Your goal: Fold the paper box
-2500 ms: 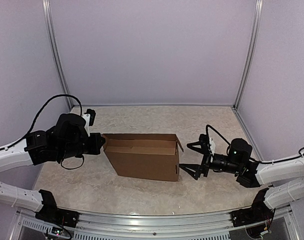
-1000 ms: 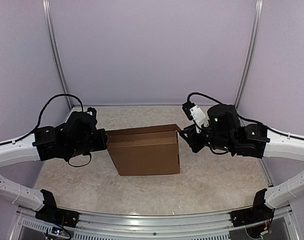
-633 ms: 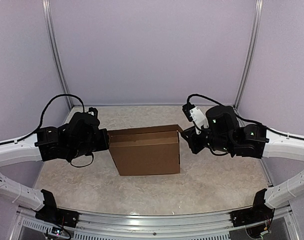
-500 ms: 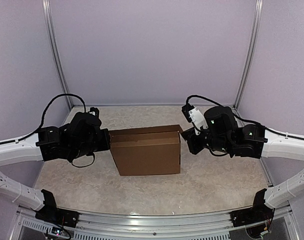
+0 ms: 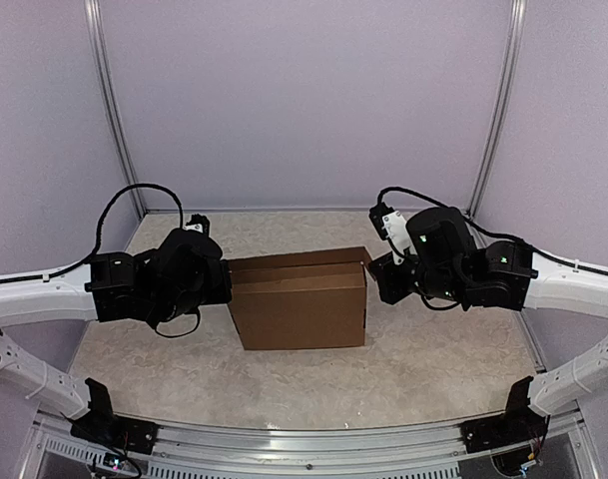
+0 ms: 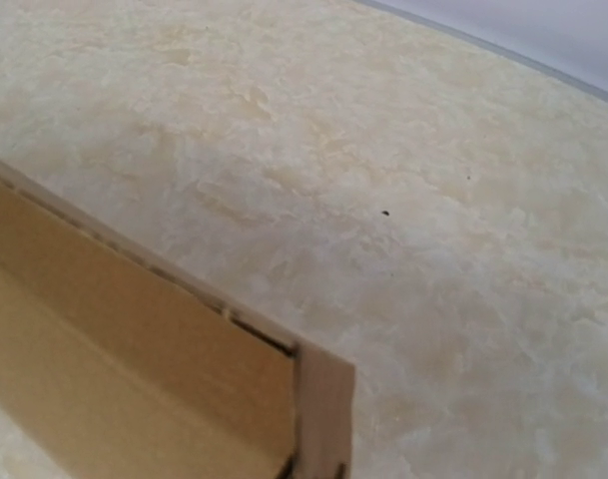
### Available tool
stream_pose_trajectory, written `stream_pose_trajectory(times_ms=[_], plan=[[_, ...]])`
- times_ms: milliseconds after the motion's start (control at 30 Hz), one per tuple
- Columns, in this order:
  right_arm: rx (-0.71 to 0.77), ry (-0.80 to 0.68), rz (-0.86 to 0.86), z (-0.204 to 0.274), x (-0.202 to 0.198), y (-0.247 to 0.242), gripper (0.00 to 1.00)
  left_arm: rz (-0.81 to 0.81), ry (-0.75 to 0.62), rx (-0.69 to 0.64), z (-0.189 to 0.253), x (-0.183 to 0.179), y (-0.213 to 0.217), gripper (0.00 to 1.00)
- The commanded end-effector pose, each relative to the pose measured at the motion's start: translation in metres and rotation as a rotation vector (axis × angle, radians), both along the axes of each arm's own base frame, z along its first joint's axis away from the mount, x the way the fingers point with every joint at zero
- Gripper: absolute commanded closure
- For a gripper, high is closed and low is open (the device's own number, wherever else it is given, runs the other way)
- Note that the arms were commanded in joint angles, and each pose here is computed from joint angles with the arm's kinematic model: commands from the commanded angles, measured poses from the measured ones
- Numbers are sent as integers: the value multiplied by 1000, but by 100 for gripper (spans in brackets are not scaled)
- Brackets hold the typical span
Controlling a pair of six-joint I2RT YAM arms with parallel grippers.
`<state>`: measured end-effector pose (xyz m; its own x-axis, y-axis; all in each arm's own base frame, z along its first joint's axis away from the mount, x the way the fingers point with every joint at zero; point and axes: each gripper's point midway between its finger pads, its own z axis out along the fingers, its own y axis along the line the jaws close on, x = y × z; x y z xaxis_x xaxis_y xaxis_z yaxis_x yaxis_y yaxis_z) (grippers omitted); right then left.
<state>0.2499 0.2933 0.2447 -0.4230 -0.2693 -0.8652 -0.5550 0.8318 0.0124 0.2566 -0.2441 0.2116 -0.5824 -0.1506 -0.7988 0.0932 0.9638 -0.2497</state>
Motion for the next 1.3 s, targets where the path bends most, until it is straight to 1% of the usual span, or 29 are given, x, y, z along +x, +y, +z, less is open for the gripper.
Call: stream_pose_trajectory(times_ms=[0,333,700,933,1267], plan=[[84,37,-22,15,-4,4,100,-58,74,121,-29,-13,-5,100],[154,147,-98,12,4,-16,100,-108,45,171,-33,-19,-20,100],[249,290,-135,18,13,-27,100,-143,32,251,-45,-26,-34,100],[316,351,-153,18,15,-27,100,-155,30,278,-50,-28,-40,100],[360,382,-177,7,19,-22,100,-156,32,288,-53,-28,-40,100]])
